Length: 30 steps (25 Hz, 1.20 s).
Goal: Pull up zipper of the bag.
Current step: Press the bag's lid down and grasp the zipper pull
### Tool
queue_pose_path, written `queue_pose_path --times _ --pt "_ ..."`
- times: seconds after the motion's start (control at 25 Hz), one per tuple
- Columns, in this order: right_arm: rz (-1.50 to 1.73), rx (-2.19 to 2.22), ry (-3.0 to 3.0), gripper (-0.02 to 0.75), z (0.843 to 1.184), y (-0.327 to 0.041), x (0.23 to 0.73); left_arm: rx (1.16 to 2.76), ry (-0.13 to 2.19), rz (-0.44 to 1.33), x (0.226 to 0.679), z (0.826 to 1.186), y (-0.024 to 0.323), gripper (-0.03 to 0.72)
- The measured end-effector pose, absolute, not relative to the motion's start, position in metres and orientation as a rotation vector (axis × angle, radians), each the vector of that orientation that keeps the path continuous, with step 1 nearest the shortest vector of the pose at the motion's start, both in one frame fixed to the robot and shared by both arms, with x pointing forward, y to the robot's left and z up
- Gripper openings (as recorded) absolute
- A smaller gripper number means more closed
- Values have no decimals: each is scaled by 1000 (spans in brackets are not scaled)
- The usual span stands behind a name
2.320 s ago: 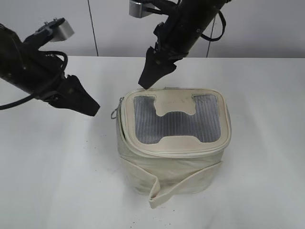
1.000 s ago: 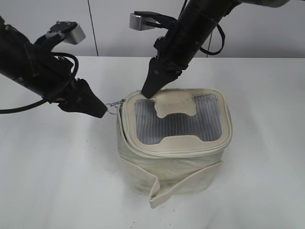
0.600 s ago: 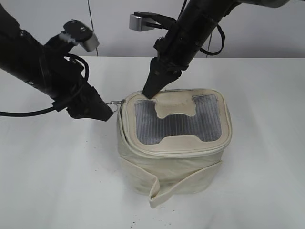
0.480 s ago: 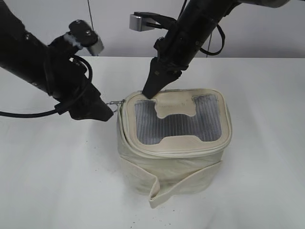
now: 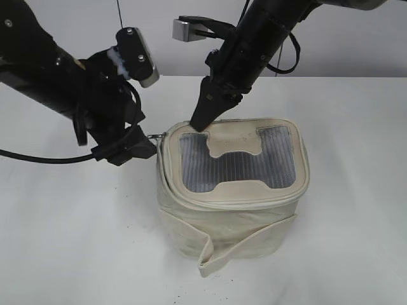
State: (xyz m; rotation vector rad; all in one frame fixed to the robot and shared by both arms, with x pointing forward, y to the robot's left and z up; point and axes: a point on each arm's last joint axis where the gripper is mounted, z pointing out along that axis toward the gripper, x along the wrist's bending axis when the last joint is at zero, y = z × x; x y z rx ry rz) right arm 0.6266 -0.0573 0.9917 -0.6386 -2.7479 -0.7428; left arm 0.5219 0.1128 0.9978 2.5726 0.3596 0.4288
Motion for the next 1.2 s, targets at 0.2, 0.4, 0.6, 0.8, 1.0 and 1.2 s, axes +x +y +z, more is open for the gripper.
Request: queue_pose_path --times 0.2,0.4,0.6,0.8,1.0,1.2 --pt "-744 -639 -2747 37 992 -57 627 2547 358 489 526 1000 112 512" --pt "-744 -639 -2747 37 992 -57 627 2554 356 477 525 999 112 427" --pt "-743 -640 -2747 37 992 -57 627 2593 360 420 526 986 110 390" --pt "-744 -640 -2747 37 992 -57 627 2595 353 408 528 989 109 114" --pt "-744 -647 -2746 37 993 -57 627 2609 331 353 528 998 106 6" --pt "-741 -663 -2739 36 993 -57 627 2639 346 260 522 997 106 -1"
